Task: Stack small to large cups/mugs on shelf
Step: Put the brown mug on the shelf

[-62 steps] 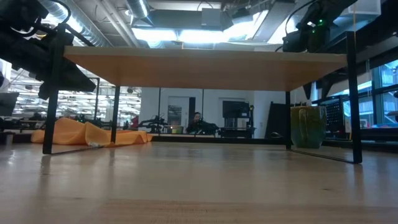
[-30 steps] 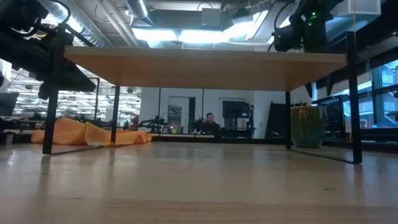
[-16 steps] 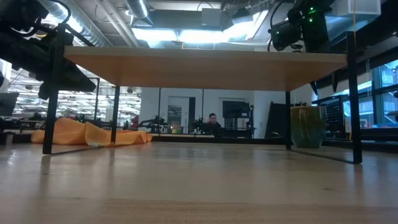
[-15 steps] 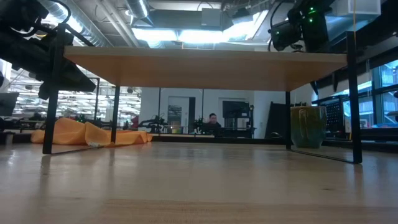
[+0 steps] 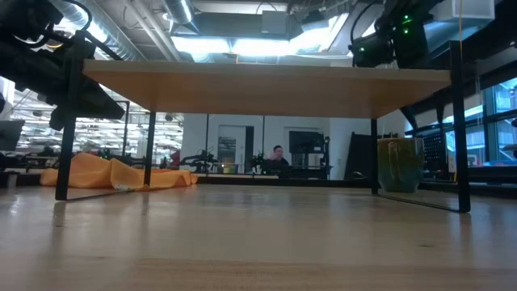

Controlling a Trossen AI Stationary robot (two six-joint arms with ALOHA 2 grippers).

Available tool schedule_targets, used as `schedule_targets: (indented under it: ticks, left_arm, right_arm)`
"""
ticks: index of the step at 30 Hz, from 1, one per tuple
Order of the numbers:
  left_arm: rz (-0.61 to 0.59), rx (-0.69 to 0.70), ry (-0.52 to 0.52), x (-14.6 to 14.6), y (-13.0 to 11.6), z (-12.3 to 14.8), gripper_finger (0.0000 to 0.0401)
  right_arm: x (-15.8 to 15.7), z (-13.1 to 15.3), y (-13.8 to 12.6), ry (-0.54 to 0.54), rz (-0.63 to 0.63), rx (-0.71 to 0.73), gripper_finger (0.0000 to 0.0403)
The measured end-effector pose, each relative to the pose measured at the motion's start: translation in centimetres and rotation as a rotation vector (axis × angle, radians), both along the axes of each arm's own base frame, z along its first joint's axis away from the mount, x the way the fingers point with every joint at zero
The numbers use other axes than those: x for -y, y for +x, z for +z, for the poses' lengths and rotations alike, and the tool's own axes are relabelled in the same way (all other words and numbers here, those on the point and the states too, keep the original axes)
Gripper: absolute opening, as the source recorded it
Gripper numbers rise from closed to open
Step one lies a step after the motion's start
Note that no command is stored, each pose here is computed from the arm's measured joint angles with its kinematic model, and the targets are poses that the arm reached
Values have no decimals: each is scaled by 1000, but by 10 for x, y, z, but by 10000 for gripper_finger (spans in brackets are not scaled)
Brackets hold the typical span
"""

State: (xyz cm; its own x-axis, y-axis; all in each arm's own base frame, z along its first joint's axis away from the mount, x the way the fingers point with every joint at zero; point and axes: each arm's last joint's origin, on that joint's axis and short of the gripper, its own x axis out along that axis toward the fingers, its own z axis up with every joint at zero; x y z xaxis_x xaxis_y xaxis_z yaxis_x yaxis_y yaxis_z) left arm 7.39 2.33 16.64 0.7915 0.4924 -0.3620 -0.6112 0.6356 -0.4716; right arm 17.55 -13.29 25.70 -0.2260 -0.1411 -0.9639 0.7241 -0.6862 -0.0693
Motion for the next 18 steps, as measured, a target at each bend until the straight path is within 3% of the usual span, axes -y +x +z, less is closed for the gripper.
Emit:
schedule_targets:
  ticks: [6,18]
  left_arm:
    - [-7,1,-3,0,0,0,42]
    - [-28,5,-17,1,0,0,42]
  right_arm:
    - [-7,-12,-1,-12,-55,-31,202]
    - [-11,-11,12,-29,9,58,202]
